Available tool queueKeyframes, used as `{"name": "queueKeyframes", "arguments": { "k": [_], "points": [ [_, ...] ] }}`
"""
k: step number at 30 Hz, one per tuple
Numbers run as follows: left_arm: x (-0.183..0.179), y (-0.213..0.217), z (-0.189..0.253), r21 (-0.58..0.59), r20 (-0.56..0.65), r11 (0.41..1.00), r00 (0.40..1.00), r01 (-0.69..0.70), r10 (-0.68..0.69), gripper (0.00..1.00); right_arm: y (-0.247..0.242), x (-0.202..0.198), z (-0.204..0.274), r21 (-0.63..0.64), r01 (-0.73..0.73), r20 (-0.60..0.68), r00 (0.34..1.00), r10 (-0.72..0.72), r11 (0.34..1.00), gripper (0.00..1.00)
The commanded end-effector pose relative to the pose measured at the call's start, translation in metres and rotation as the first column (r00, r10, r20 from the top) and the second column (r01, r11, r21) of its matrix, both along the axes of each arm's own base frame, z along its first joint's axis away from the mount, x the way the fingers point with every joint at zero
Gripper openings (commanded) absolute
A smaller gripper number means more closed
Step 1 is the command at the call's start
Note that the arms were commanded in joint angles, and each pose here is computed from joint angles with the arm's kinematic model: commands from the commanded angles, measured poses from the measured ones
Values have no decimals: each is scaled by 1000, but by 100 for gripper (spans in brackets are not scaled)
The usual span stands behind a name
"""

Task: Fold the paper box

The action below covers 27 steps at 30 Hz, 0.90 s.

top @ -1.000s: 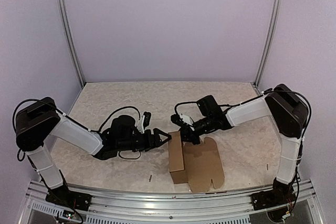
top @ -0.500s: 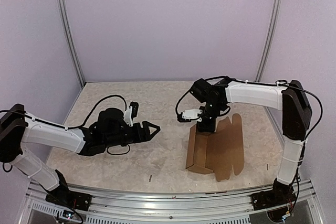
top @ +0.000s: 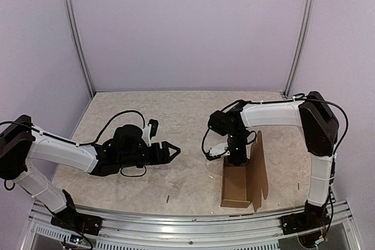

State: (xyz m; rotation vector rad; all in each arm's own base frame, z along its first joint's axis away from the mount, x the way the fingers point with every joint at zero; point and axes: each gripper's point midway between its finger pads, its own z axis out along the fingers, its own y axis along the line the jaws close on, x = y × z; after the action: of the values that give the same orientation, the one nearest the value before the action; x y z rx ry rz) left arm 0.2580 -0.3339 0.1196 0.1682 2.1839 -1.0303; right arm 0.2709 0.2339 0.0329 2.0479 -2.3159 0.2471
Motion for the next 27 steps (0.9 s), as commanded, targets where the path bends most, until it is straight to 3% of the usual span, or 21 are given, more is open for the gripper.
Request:
{"name": "queueKeyframes", "arguments": {
  "k": [1,10,19,27],
  "points": [
    [-2,0,-7,6,-4,1000,1000,-2,2,75,-8,-6,-17,-39,11,-4,1000,-11,999,13],
    [-4,1,-8,4,-4,1000,1000,4,-4,75,-4,-4,-22,3,16,29,999,-16,1000,8],
    [-6,-4,-15,-3,-19,1000,1000,22,-22,75,21,-8,7,133,11,-10,1000,-10,991,17],
    [-8,-6,-17,-6,-28,999,999,37,-37,75,26,-7,2,156,13,-11,1000,-11,988,18]
  ]
}}
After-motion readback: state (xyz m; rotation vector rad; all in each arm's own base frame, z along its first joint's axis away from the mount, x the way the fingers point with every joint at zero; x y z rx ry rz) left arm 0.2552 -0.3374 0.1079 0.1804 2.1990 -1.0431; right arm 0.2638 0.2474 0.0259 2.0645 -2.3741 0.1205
